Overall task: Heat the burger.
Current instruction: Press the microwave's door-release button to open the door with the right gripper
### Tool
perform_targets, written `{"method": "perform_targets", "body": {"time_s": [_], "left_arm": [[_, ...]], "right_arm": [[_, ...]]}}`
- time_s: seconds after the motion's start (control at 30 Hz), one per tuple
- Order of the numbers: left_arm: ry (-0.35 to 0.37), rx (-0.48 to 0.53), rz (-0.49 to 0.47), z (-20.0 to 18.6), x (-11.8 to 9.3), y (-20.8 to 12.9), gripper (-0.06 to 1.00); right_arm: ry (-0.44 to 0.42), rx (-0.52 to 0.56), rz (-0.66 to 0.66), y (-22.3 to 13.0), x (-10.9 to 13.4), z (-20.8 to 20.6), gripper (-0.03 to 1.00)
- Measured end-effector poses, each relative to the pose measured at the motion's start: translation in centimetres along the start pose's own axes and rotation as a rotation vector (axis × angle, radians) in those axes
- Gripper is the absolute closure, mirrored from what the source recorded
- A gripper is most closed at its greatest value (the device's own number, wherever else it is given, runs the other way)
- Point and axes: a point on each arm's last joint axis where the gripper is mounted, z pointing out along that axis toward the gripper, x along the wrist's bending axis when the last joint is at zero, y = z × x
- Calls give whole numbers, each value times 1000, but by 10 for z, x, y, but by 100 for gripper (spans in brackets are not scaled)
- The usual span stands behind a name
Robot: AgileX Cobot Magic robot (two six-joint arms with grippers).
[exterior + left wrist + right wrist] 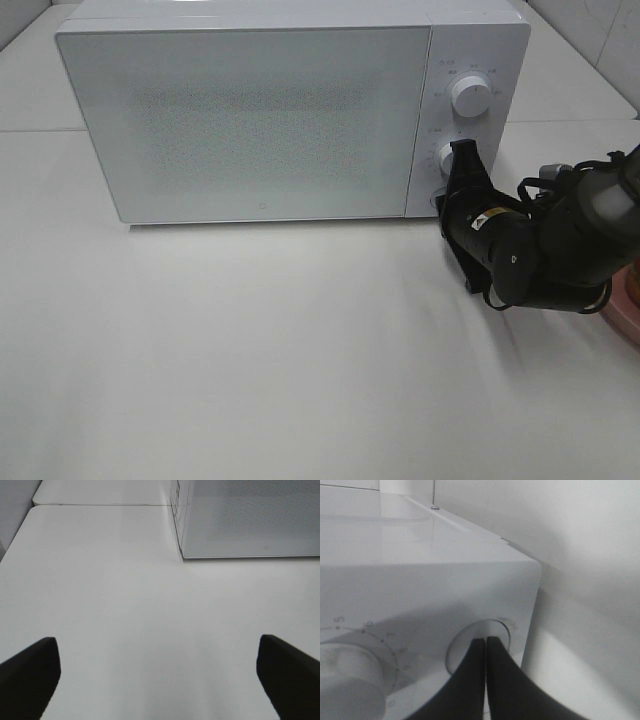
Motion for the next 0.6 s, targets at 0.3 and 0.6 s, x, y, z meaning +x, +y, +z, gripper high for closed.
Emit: {"method": "perform_targets", "body": {"time_s": [0.3,0.6], "left_arm": [[0,0,0,0,0,0,-5],[0,-1,0,0,0,0,-5]], "right_arm": [[-10,3,12,-2,2,3,95],[-12,-2,19,-2,3,3,95]]}}
